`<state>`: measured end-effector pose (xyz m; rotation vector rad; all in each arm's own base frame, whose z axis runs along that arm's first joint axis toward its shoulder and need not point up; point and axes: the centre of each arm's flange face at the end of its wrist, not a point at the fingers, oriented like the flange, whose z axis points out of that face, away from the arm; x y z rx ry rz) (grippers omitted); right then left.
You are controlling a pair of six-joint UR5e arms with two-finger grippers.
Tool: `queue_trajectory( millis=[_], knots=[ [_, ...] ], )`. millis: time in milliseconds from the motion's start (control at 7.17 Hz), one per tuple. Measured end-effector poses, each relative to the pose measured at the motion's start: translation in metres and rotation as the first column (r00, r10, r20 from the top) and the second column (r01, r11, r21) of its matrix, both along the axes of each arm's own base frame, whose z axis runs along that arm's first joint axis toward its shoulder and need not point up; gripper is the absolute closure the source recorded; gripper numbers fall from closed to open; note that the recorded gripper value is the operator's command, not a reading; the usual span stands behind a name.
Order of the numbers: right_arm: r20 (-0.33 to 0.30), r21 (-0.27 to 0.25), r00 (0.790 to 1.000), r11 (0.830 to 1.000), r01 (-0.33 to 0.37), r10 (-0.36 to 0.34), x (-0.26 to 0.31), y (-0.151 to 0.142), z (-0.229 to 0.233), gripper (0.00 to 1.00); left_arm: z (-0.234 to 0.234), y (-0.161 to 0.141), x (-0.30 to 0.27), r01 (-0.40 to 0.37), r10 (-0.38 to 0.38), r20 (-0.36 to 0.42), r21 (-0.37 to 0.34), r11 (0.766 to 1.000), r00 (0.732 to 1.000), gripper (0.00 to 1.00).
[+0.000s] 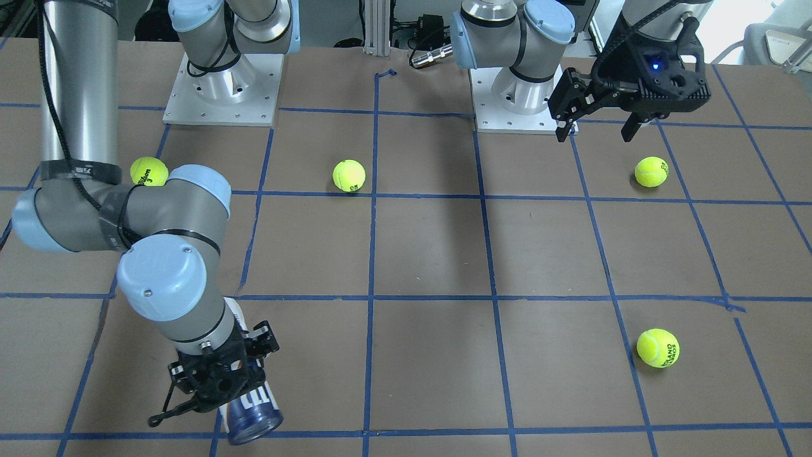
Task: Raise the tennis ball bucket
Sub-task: 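Carry the tube with the right gripper toward the table center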
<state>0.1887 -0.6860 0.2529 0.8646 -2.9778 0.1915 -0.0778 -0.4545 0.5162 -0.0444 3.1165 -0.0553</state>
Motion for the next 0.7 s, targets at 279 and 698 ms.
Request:
queue_trajectory(
  millis=[279,698],
  knots=[
    [-0.023,-0.018,0.968,0.968,-0.252,0.252,0.051,0.017,0.009,0.26,0.001,-0.001,0.004,-0.009,0.009,0.000,-0.003,1.000,1.000,0.00],
    [-0.072,-0.050,0.815,0.814,-0.579,0.575,0.119,0.042,0.015,0.26,0.001,-0.009,0.046,-0.086,0.086,-0.009,-0.004,0.996,0.996,0.00]
  ],
)
